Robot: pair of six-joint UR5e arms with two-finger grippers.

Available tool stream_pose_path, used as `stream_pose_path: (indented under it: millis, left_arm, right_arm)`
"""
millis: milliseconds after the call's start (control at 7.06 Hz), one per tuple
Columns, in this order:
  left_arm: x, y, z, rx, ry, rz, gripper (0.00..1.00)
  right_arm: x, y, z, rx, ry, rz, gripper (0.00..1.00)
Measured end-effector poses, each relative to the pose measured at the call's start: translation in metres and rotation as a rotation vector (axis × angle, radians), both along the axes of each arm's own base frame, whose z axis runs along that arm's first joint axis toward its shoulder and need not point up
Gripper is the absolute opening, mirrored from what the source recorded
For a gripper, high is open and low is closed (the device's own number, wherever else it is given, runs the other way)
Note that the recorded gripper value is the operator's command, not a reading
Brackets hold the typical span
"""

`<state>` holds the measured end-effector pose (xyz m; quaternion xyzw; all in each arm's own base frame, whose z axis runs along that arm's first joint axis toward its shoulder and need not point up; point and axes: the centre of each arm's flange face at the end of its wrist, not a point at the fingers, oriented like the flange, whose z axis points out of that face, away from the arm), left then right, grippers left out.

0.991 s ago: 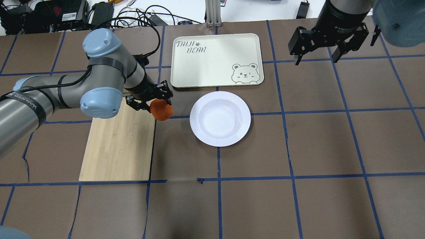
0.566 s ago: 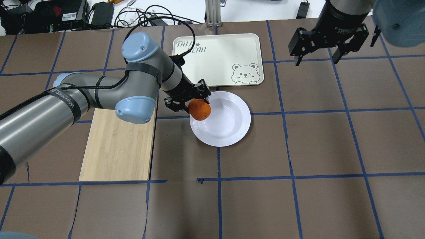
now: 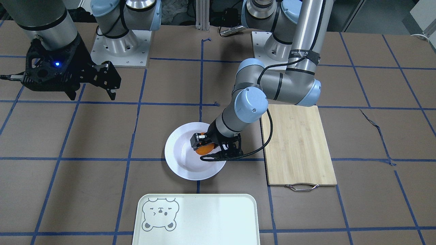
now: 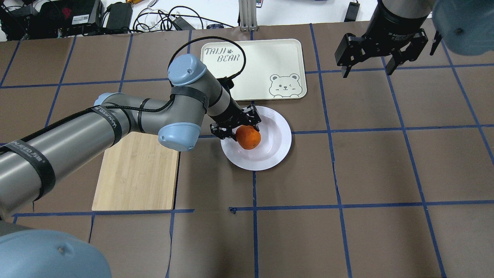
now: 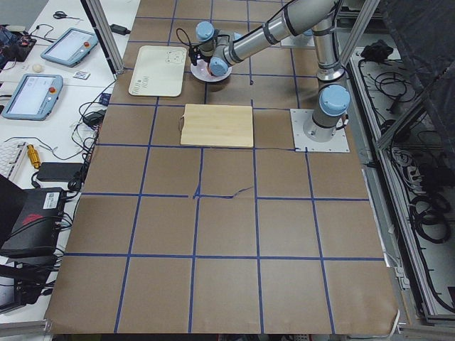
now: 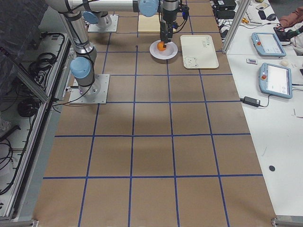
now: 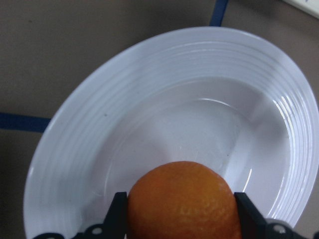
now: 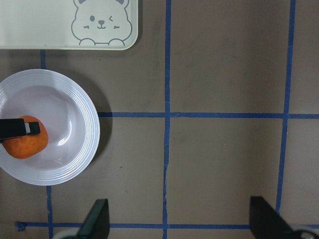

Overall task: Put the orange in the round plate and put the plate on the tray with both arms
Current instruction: 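Open and raise the left gripper while the right gripper reaches the plate rim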

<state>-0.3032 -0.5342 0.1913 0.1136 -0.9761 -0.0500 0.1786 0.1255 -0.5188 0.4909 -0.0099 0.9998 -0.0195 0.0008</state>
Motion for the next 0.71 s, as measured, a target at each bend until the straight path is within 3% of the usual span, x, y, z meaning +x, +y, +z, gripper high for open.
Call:
stream_pose_path:
  millis: [142, 425, 708]
  left_arm:
    - [-0.001, -0.002, 0.004, -0.017, 0.002, -0.010, 1.00]
    - [-0.002, -0.014, 0.060, -0.063, -0.002, -0.034, 1.00]
    - [0.017, -0.012, 0.156, -0.014, -0.104, -0.059, 1.00]
  right_arm:
    - [0.000, 0.000, -0.001, -0.001, -0.001, 0.000, 1.00]
    - [-0.002, -0.007, -0.005, -0.008, -0.030, -0.006, 1.00]
    - [0.006, -0.035, -0.033, -0.015, -0.174, -0.050, 1.00]
